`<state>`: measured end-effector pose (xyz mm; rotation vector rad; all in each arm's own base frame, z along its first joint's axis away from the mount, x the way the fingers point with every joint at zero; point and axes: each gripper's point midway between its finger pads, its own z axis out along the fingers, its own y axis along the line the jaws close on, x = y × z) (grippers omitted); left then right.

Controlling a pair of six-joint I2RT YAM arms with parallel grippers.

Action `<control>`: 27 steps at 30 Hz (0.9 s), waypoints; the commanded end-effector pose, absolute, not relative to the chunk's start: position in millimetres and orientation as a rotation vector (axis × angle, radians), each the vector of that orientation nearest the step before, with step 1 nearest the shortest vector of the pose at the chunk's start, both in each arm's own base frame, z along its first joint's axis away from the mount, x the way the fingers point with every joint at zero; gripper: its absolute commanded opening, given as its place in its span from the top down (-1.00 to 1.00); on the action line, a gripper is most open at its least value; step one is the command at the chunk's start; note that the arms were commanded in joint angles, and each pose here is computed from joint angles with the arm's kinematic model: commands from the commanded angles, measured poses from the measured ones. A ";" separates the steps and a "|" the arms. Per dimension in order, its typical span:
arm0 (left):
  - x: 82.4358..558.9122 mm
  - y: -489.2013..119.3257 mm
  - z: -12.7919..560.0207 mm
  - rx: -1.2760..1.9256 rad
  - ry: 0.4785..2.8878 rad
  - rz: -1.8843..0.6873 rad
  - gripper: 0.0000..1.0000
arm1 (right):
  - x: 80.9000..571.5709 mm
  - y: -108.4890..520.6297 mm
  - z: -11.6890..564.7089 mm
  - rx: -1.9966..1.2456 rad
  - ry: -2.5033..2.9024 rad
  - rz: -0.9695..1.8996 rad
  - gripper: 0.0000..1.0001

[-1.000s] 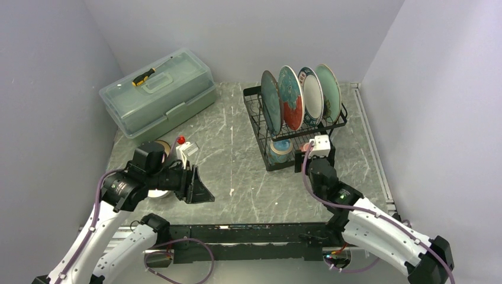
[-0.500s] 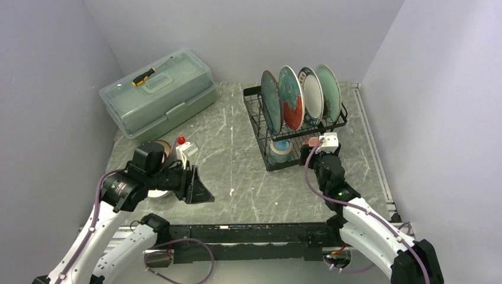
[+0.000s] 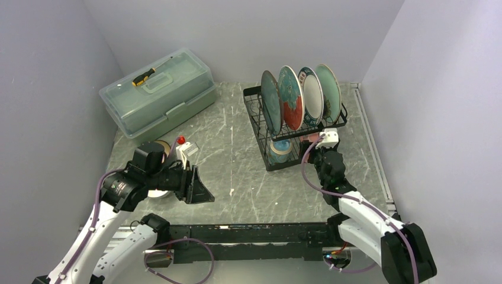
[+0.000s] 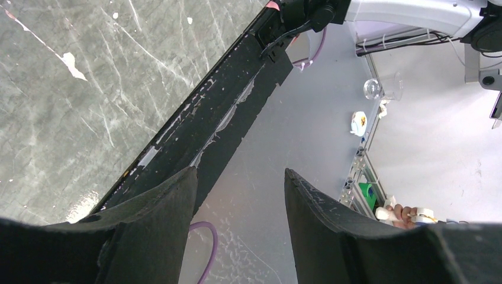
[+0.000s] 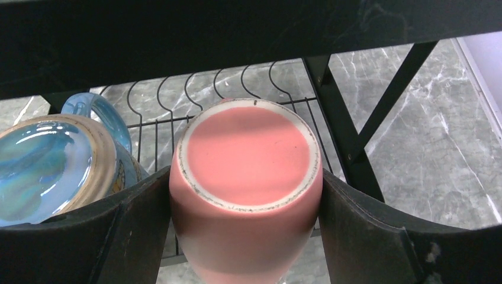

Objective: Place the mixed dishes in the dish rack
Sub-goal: Place the cup on the dish rack.

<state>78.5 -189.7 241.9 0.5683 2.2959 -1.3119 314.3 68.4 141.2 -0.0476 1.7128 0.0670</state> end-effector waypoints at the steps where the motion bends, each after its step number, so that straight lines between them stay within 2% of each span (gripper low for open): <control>1: 80.4 -191.5 243.3 0.600 2.265 -1.315 -0.22 | 331.0 74.8 200.8 -0.034 1.493 0.135 0.23; 27: 79.5 -191.8 244.1 0.610 2.257 -1.321 -0.22 | 349.3 72.7 192.7 -0.035 1.398 0.137 0.27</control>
